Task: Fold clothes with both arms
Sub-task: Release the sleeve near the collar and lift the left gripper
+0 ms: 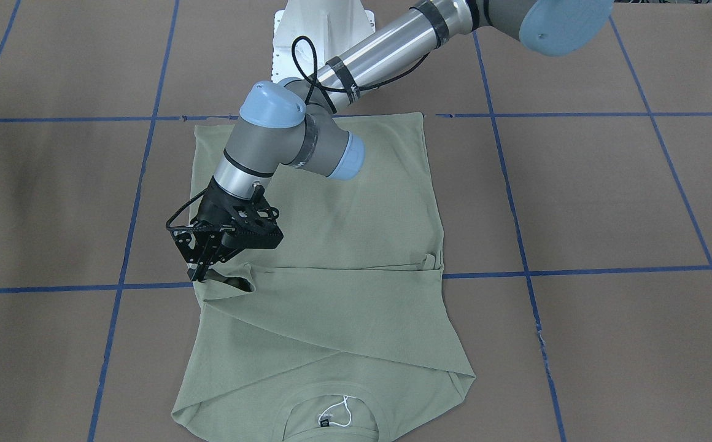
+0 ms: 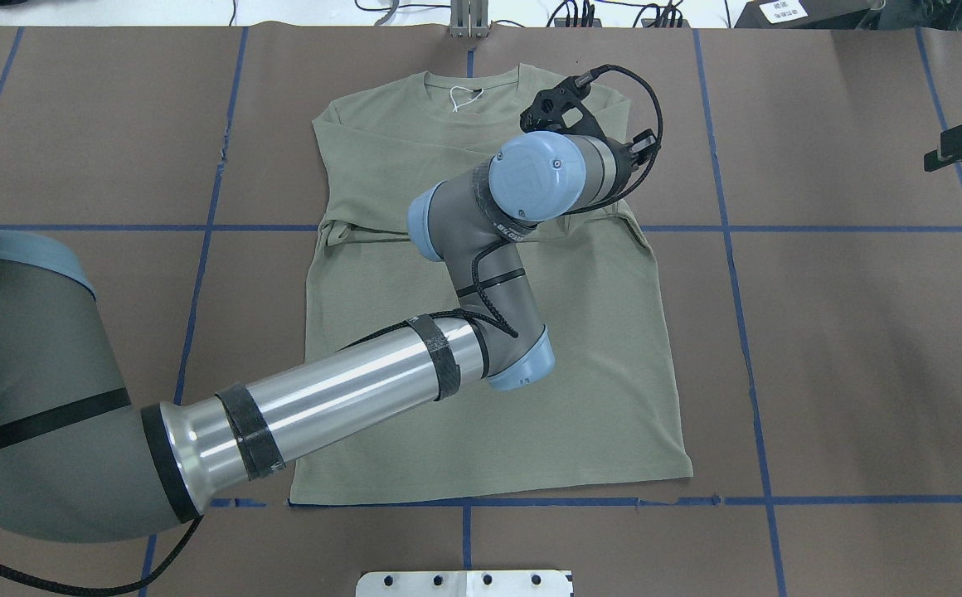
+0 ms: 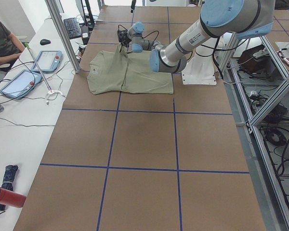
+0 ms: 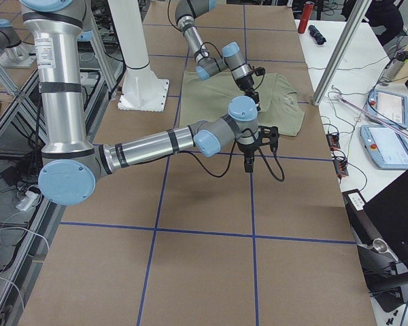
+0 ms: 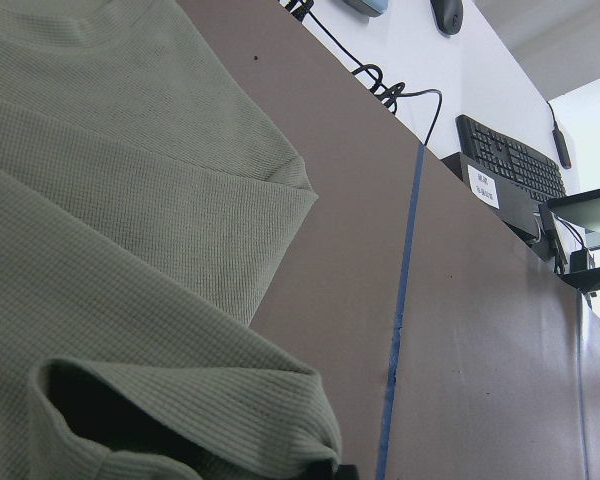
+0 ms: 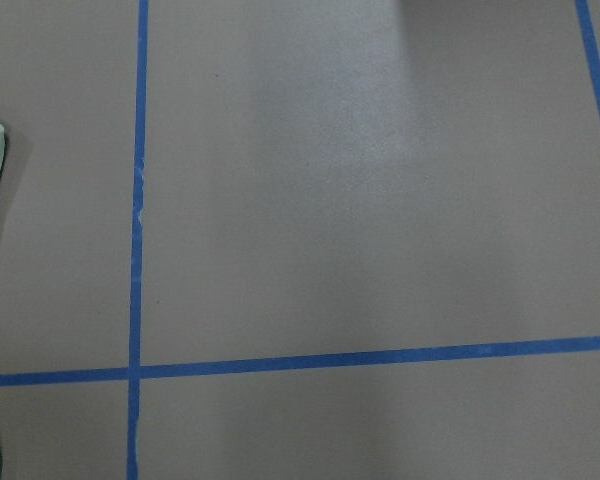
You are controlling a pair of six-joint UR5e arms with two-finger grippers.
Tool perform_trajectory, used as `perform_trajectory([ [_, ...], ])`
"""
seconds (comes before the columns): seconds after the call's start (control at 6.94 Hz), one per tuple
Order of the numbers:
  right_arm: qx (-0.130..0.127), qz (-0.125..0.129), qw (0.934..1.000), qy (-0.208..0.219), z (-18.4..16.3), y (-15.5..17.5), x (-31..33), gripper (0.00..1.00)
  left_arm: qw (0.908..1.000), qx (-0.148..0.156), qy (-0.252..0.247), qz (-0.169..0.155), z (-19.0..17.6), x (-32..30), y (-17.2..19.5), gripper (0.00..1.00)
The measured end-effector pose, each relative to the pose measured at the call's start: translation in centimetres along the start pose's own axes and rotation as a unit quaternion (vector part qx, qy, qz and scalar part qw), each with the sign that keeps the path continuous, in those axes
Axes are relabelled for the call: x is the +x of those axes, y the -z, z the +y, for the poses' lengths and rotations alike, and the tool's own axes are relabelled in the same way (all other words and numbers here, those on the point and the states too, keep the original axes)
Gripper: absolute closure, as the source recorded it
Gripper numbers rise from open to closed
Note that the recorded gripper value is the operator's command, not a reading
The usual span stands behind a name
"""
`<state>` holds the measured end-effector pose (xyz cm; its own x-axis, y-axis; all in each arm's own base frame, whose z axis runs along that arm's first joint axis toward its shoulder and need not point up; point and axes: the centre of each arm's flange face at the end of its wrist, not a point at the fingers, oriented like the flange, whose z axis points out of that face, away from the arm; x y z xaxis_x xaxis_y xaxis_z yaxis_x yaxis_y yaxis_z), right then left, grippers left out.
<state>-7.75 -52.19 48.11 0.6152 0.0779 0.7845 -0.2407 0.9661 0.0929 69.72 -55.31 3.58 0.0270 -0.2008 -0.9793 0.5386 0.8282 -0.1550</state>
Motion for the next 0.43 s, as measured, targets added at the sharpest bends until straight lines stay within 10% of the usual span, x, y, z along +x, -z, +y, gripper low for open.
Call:
perform_trajectory([
  [0.43,0.001,-0.003,1.0,-0.005,-0.1,0.1,-0.4,0.0,0.9999,-0.005,0.004,0.013,0.4,2.1,0.6,0.39],
])
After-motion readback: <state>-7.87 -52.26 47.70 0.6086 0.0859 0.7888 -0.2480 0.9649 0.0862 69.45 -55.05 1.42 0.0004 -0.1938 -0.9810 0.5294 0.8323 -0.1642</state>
